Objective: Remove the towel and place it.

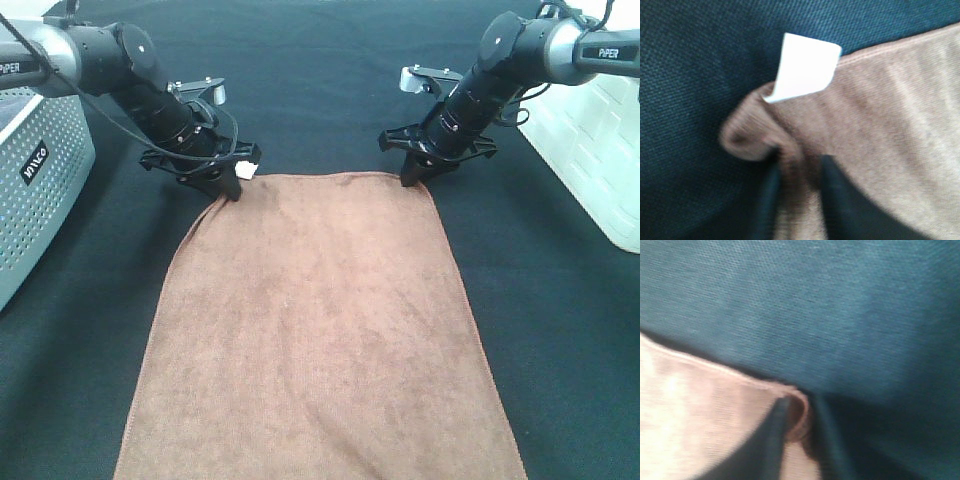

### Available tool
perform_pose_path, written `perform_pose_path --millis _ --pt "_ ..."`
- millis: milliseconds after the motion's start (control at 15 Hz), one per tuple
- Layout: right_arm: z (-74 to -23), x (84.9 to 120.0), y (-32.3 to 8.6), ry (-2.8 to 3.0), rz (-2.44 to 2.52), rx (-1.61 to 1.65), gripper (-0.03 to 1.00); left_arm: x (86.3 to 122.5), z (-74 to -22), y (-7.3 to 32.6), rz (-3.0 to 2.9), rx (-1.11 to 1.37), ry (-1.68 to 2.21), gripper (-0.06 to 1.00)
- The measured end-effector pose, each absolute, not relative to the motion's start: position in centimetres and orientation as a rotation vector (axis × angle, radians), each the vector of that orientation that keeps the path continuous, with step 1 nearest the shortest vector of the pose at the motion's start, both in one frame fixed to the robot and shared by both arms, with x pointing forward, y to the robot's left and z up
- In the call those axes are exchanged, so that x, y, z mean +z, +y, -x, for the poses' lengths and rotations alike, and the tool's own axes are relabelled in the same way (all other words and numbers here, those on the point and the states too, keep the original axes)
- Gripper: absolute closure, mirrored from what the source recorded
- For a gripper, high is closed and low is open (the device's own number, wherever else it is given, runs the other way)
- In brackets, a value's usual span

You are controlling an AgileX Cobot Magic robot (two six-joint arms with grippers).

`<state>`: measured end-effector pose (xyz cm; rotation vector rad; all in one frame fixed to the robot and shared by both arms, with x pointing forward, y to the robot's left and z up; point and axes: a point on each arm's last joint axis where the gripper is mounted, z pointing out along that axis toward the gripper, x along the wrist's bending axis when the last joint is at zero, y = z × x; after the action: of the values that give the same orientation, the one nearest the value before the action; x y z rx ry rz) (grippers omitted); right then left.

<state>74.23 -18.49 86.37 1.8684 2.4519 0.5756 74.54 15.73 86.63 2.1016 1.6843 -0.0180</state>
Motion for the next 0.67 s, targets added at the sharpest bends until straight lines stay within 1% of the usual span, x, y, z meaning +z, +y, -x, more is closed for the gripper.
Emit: perform_pose_path --millis 67,133,333,667 --pt "-74.2 86.3 -18.6 2.454 -1.857 0.562 0.94 86.6 -74.5 15.8 -2.11 -0.01 1.682 0.9" --pt "-74.2 86.3 -18.6 2.455 -1.852 0.555 0.97 86.6 -74.5 15.8 -2.117 -0.003 1.681 0.93" --pt "-74.3 86.3 -18.6 2.451 -1.844 0.556 0.97 86.6 -74.5 15.5 -2.147 0.021 1.663 0.93" --pt "-74.3 86.5 -18.5 2.454 -1.8 0.533 0.97 87.9 -75.3 15.5 -2.224 0.067 1.617 0.94"
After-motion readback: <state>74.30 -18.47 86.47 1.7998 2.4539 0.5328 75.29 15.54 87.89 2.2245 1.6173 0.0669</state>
